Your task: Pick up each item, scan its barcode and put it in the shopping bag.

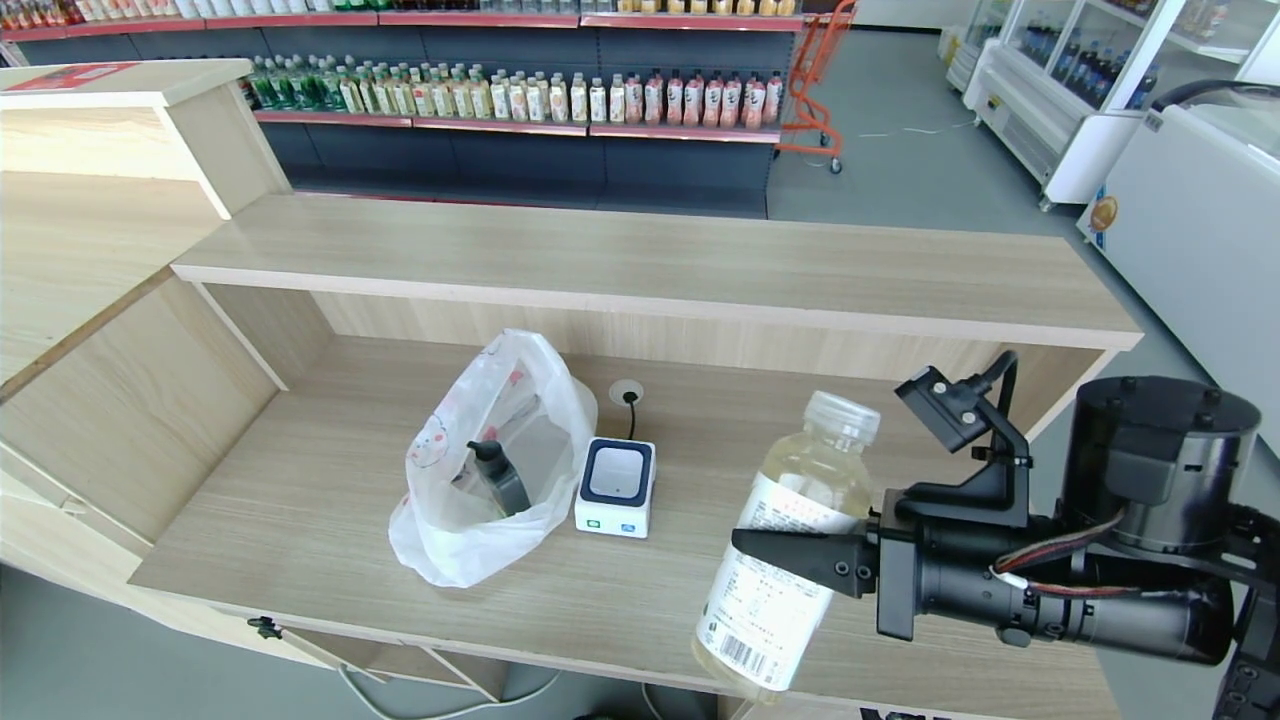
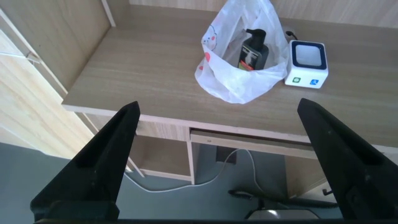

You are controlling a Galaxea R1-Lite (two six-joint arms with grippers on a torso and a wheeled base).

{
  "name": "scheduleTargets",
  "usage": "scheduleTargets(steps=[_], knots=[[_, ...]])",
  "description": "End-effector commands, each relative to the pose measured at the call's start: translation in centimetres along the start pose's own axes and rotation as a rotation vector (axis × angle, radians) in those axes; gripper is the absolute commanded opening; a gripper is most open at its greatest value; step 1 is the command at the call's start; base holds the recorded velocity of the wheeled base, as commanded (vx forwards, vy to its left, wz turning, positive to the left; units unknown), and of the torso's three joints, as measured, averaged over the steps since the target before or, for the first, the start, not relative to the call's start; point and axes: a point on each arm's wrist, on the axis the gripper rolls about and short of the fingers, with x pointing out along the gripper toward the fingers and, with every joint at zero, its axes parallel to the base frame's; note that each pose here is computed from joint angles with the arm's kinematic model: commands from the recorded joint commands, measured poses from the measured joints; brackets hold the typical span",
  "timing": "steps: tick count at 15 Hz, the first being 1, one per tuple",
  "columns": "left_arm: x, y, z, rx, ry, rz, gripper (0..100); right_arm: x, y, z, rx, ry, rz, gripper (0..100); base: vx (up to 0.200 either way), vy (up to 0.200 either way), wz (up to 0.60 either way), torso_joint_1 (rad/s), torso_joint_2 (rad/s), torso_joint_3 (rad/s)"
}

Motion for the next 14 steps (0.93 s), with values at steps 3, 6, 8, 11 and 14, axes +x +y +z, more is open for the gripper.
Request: scheduleTargets(steps=[3,6,8,11,14], knots=[[0.00,0.00,0.00,-0.001,0.000,0.000,100,0.04,0.02,-0.06,-0.002,0.001,0.000,0,0.000,0.000,0.00,0.000,0.00,0.000],[0.00,0.00,0.00,0.000,0.000,0.000,100,0.05,-0.02,-0.12,-0.003,0.003,-0.004,0,0.000,0.000,0.00,0.000,0.00,0.000],[0.00,0.00,0.00,-0.001,0.000,0.000,100,0.03,0.01,-0.08,-0.006,0.000,-0.004,0,0.000,0.000,0.00,0.000,0.00,0.000],[0.00,0.00,0.00,-0.001,0.000,0.000,100,-0.06,0.07,0.00,-0.008,-0.006,-0.007,0,0.000,0.000,0.00,0.000,0.00,0.000],[0.00,0.00,0.00,0.000,0.000,0.000,100,-0.16,0.13,0.04,-0.011,-0.009,-0.008,0,0.000,0.000,0.00,0.000,0.00,0.000]])
